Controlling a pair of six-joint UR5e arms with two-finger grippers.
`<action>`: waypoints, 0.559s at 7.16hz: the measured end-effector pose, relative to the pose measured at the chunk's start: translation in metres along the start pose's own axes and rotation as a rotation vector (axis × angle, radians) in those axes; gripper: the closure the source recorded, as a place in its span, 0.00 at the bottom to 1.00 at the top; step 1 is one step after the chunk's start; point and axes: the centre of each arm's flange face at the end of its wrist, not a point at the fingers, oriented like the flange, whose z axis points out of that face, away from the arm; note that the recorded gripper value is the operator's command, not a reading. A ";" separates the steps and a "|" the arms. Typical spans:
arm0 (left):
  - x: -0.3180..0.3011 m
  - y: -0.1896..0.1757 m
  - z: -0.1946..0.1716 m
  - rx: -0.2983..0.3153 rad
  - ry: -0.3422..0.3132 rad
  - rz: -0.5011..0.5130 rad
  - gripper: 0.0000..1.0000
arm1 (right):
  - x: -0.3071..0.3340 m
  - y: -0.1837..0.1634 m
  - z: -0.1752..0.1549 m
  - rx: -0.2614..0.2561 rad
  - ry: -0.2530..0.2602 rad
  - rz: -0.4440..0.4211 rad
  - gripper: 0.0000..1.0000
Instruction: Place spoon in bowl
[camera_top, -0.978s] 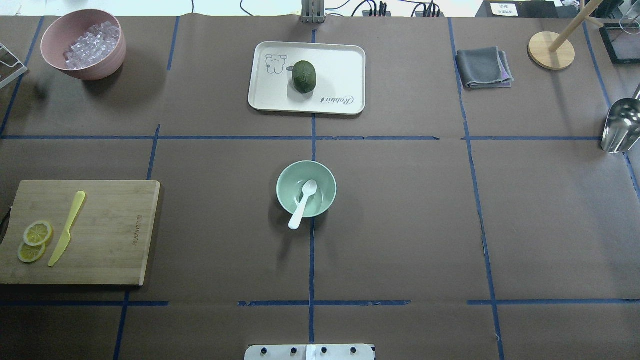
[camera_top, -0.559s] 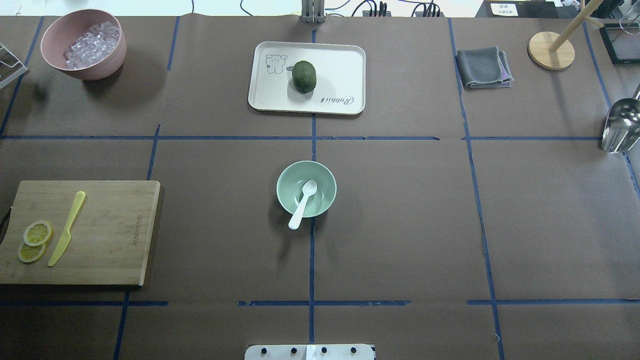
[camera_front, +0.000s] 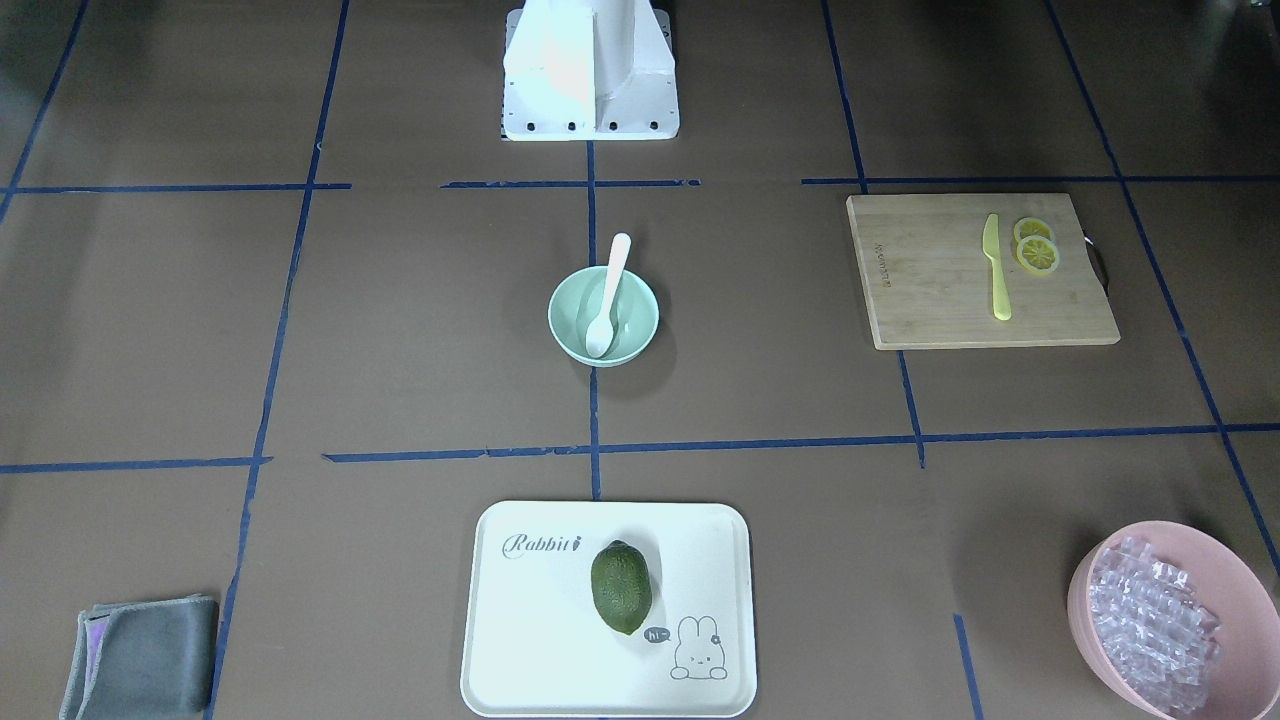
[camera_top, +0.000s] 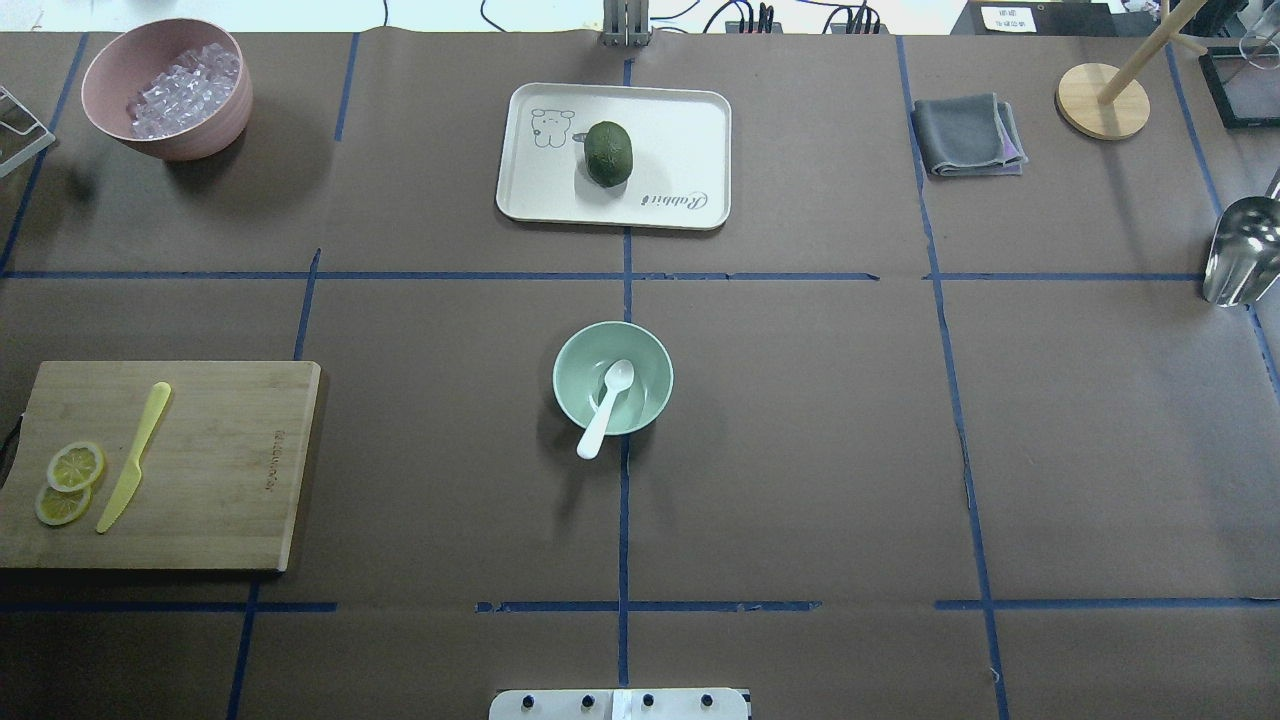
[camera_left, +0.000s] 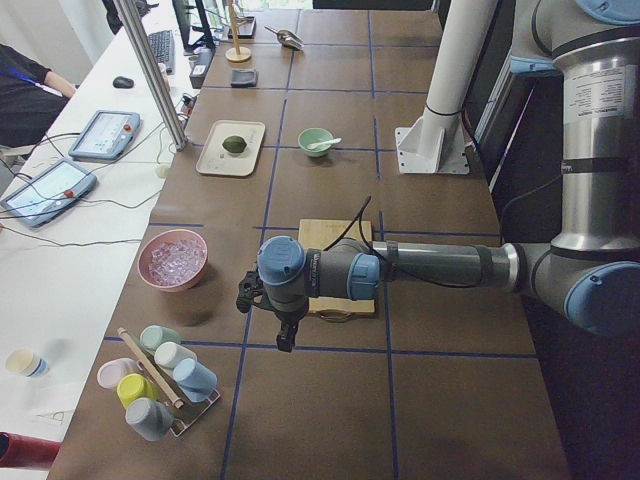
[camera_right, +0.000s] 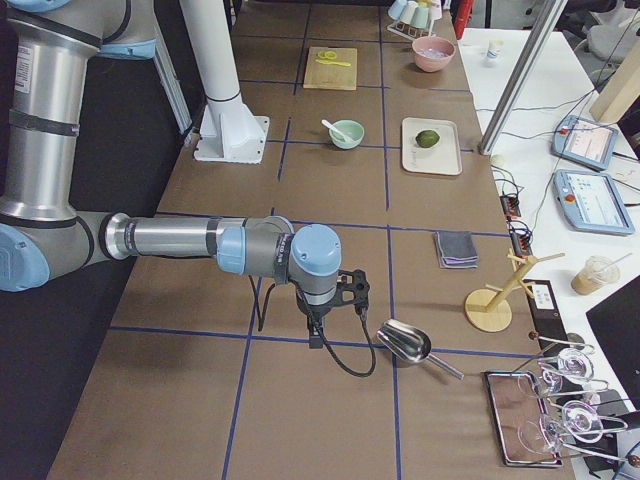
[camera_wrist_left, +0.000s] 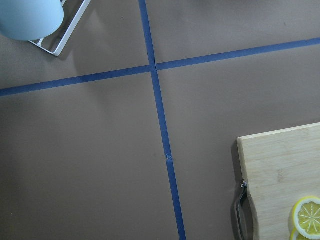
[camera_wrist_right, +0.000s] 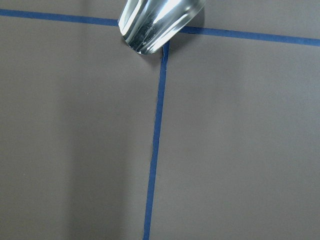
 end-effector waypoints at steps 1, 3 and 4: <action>0.000 0.000 0.000 -0.001 0.000 0.000 0.00 | 0.000 0.000 0.000 -0.001 0.000 -0.003 0.00; -0.001 0.001 0.001 -0.002 0.000 -0.002 0.00 | -0.001 0.000 0.001 -0.002 0.000 -0.007 0.00; -0.001 0.000 0.001 -0.002 0.000 -0.002 0.00 | -0.001 -0.001 0.001 -0.002 0.001 -0.009 0.00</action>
